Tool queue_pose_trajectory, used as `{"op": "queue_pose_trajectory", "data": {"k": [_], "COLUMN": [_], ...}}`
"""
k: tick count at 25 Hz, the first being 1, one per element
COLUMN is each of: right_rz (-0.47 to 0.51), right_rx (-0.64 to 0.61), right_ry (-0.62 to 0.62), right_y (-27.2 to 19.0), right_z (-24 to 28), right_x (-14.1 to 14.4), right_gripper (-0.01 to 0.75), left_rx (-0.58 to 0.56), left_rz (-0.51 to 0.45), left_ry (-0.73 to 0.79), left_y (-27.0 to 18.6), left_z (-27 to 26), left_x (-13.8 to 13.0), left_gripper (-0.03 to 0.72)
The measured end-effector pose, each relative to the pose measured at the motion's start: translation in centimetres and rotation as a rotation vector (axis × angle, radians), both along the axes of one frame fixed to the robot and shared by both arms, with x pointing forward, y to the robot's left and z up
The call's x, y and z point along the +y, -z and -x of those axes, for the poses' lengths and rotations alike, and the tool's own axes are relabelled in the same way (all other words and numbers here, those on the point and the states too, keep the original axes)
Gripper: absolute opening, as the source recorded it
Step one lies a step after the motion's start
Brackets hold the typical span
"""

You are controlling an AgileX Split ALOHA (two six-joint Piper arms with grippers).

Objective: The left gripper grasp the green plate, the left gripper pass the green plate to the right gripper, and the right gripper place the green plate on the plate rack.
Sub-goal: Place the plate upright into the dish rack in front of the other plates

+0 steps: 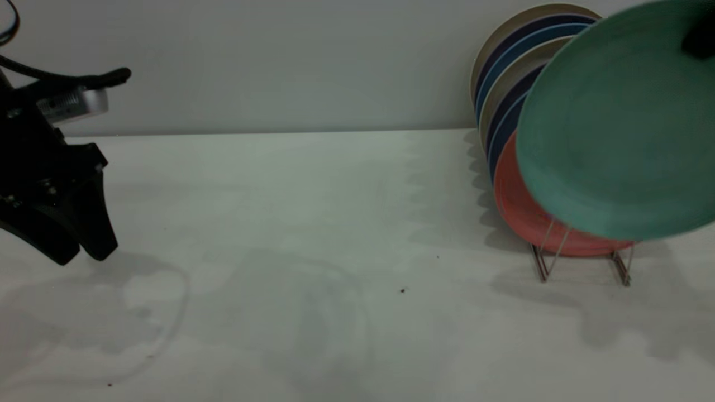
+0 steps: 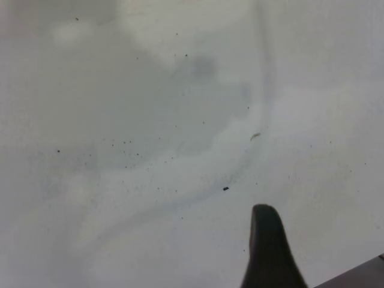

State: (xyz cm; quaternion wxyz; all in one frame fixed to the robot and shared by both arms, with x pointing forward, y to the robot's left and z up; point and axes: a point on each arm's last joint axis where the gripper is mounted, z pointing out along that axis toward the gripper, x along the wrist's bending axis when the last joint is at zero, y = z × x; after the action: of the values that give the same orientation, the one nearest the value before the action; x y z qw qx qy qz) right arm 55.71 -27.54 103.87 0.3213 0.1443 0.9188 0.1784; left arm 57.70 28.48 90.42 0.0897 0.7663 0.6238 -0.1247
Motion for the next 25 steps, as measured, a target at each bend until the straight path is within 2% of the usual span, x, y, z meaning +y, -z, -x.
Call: {"op": "queue_pose_trajectory", "data": {"k": [14,25], "right_rz": [0.103,0.074], "right_rx": [-0.081,-0.030], "right_ry": [-0.047,-0.050], "right_y": [-0.3,1.1], "right_z": [-2.7,-3.2], "right_x": [-0.4,-0.2], "right_gripper": [0.060,0.060], "left_rx": [-0.012,-0.031], "left_rz": [-0.003,-0.009], "left_ry": [-0.004,-0.010], "left_y": [0.0,0.0], "left_z": [-0.1,-0.3], "left_x": [0.0,0.1], "left_gripper": [0.489,0.489]}}
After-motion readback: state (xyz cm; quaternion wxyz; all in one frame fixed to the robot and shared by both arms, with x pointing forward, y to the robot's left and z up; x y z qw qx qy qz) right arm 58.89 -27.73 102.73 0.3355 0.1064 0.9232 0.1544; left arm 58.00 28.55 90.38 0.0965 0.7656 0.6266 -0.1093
